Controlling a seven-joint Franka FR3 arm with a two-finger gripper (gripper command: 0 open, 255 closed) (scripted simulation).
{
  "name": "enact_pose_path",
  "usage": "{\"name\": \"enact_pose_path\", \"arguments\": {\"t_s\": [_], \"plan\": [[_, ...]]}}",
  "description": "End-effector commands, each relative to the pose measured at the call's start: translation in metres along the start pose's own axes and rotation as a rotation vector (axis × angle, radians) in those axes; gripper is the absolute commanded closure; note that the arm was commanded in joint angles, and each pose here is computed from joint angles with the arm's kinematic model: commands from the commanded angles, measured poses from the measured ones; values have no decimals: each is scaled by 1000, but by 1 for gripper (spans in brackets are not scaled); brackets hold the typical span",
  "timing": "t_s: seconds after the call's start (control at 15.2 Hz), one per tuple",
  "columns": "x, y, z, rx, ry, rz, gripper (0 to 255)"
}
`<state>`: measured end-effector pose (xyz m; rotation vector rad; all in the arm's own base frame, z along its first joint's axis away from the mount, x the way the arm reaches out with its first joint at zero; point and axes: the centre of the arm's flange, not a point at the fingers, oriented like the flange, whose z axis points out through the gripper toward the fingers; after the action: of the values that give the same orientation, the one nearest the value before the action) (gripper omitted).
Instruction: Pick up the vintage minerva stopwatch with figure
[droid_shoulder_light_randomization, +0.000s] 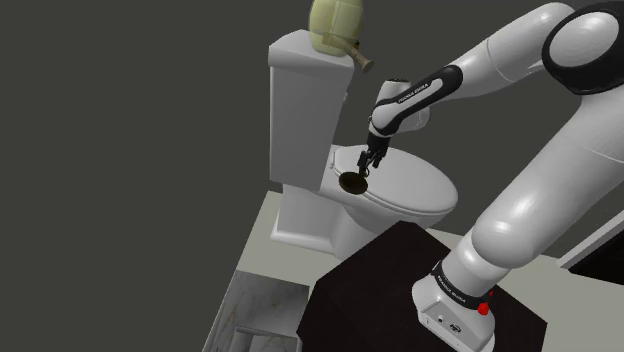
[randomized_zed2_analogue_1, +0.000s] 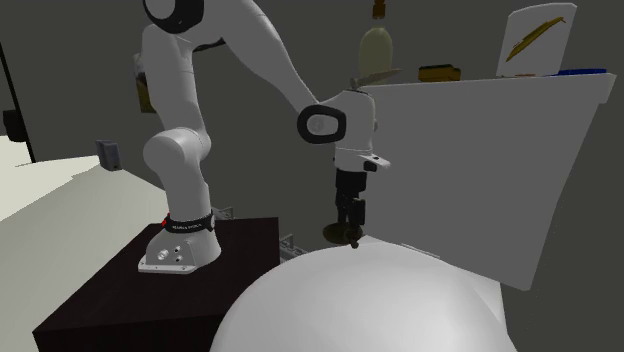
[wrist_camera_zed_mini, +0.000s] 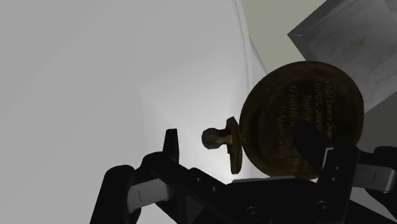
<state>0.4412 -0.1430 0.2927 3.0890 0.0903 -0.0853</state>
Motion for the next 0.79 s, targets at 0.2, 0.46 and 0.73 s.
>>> {"name": "enact_pose_path", "arguments": {"t_s": [0.2,0.46,0.73], "plan": [[0,0,8,0,1,0,255],[0,0,8,0,1,0,255],[0,0,8,0,1,0,255]]}}
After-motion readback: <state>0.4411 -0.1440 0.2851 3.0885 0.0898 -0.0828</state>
